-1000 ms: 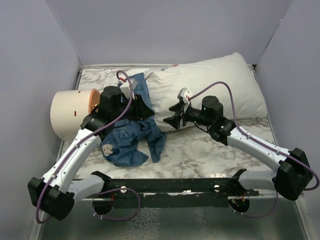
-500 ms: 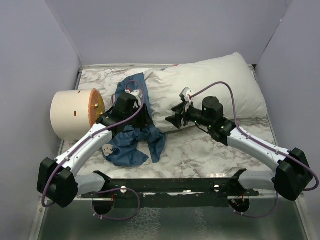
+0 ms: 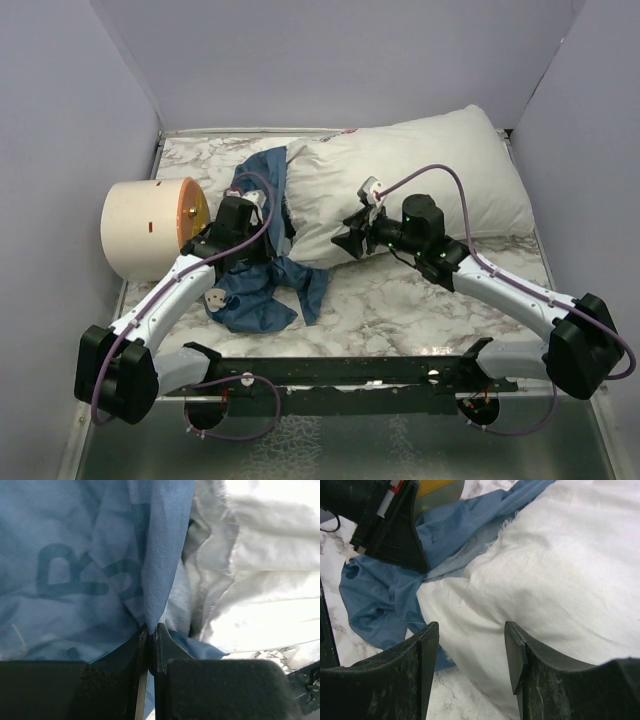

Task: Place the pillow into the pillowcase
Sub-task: Stuff the pillow into the pillowcase.

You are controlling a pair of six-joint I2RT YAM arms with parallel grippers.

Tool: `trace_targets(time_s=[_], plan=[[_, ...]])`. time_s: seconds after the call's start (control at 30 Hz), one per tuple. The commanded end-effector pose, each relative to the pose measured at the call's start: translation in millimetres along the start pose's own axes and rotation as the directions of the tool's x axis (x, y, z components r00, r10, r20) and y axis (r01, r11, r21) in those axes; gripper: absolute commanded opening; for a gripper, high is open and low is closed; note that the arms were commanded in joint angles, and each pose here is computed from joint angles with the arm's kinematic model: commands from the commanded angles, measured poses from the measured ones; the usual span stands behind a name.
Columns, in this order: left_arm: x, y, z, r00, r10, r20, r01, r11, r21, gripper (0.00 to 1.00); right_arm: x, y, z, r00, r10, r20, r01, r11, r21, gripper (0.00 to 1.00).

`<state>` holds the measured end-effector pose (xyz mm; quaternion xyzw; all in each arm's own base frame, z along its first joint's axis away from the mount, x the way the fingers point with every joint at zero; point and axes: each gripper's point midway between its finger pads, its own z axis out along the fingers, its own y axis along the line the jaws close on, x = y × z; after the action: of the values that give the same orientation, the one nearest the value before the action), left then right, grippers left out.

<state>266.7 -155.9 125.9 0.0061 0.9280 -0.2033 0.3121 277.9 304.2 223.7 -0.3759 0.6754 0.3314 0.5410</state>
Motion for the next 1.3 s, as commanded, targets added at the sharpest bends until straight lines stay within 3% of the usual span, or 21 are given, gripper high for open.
trace_targets(time_s=[0.0,0.13,0.23,0.27,0.33,0.63,0.7,0.8,0.9,1.07,1.27], plan=[[-2,13,-10,1.000,0.011,0.017,-0.011,1.000,-0.008,0.11,18,-1,6,0.997,0.024,-0.080,-0.025,1.000,-0.019,0.54],[-10,-15,-25,0.998,0.020,0.057,-0.028,0.989,0.146,0.07,24,15,12,0.991,-0.026,-0.132,0.007,0.989,-0.145,0.55],[-14,-44,-44,0.996,0.039,0.075,-0.060,0.952,0.299,0.01,28,17,16,0.985,-0.060,-0.161,0.030,0.983,-0.181,0.62],[-14,-52,-50,0.996,0.047,0.080,-0.071,0.939,0.337,0.00,30,14,18,0.983,-0.071,-0.171,0.042,0.985,-0.170,0.68],[-14,-64,-62,0.995,0.060,0.081,-0.087,0.912,0.400,0.00,33,5,24,0.978,-0.090,-0.187,0.065,0.989,-0.134,0.98],[-25,-105,-91,0.995,0.050,0.084,-0.090,0.802,0.590,0.00,52,-39,62,0.960,-0.098,-0.264,0.124,0.989,0.085,0.99],[-34,-114,-94,0.996,0.022,0.092,-0.075,0.778,0.624,0.00,50,-42,64,0.967,-0.085,-0.239,0.114,0.987,0.110,0.86],[-47,-124,-91,0.995,-0.035,0.093,-0.036,0.746,0.665,0.00,41,-36,67,0.983,-0.057,-0.175,0.076,0.992,0.102,0.51],[-57,-129,-82,0.992,-0.094,0.085,0.009,0.721,0.693,0.00,31,-22,71,0.995,-0.017,-0.102,0.021,0.999,0.040,0.27],[-59,-134,-74,0.991,-0.129,0.037,0.064,0.694,0.717,0.00,1,3,82,0.997,0.074,0.030,-0.072,0.993,-0.090,0.09],[-42,-126,-71,0.995,-0.096,-0.001,0.070,0.723,0.687,0.00,-60,7,85,0.963,0.163,0.213,-0.134,0.980,-0.145,0.03]])
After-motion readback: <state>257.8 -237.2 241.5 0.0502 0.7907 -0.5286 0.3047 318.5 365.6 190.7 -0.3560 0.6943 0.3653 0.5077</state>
